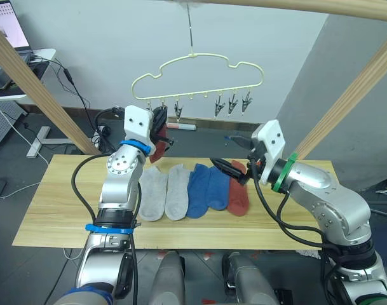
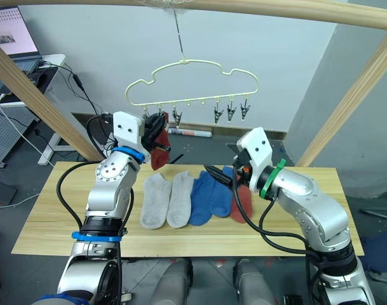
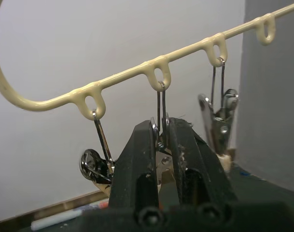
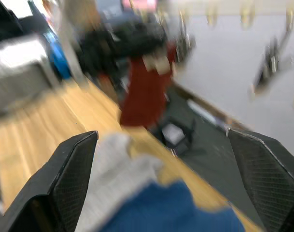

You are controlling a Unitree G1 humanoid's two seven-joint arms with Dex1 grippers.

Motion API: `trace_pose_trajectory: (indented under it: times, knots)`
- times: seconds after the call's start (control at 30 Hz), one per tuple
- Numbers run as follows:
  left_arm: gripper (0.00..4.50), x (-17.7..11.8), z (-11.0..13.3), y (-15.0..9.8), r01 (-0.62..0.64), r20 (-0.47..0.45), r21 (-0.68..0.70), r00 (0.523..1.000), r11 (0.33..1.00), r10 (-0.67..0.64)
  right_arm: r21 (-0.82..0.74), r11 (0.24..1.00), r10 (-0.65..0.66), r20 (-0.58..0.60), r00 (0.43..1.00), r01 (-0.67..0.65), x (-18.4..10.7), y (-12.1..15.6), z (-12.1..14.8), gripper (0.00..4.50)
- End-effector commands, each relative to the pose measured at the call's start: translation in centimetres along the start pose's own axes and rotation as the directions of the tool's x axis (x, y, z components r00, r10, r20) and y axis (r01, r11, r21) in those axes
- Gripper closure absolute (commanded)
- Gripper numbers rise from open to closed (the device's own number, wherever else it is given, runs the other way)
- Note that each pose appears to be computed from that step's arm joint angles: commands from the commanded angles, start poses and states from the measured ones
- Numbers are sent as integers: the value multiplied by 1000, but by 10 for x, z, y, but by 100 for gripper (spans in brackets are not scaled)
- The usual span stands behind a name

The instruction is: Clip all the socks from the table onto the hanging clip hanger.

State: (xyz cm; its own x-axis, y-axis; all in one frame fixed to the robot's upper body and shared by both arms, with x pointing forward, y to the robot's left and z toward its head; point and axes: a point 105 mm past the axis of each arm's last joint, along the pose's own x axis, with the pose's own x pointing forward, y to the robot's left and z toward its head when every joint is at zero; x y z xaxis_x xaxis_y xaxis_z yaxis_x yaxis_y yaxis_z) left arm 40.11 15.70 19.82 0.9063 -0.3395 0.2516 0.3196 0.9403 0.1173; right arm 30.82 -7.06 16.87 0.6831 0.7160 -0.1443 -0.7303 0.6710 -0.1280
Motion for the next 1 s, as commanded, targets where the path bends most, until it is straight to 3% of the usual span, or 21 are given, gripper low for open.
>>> trace_pose_trajectory:
  times: [0.03, 0.17, 0.33, 0.5, 0.63, 0.97, 1.0]
  knots:
    - [441, -6, 9, -4, 60, -5, -151, 998, 987, -61, -79, 991, -121, -127, 985, 111, 3, -21, -39, 0]
    - [441, -11, 8, -5, 93, -43, -271, 993, 958, -108, -204, 967, -198, -241, 950, 150, 13, -40, -83, 0]
    - [441, -14, 8, -1, 88, -67, -266, 992, 960, -109, -263, 957, -206, -331, 921, 120, 26, -49, -124, 0]
    - [441, -16, 9, -2, 95, -64, -254, 991, 963, -114, -289, 955, -182, -368, 912, 74, 32, -52, -138, 0]
    - [441, -16, 10, 1, 79, -53, -222, 994, 972, -93, -140, 983, -167, -374, 912, 122, 39, -52, -145, 0]
    - [441, -16, 11, 3, 72, -50, -214, 995, 974, -85, -64, 993, -119, -412, 904, 101, 39, -41, -164, 0]
    - [441, -16, 11, 3, 72, -50, -214, 995, 974, -85, -60, 993, -122, -418, 900, 106, 38, -41, -166, 18]
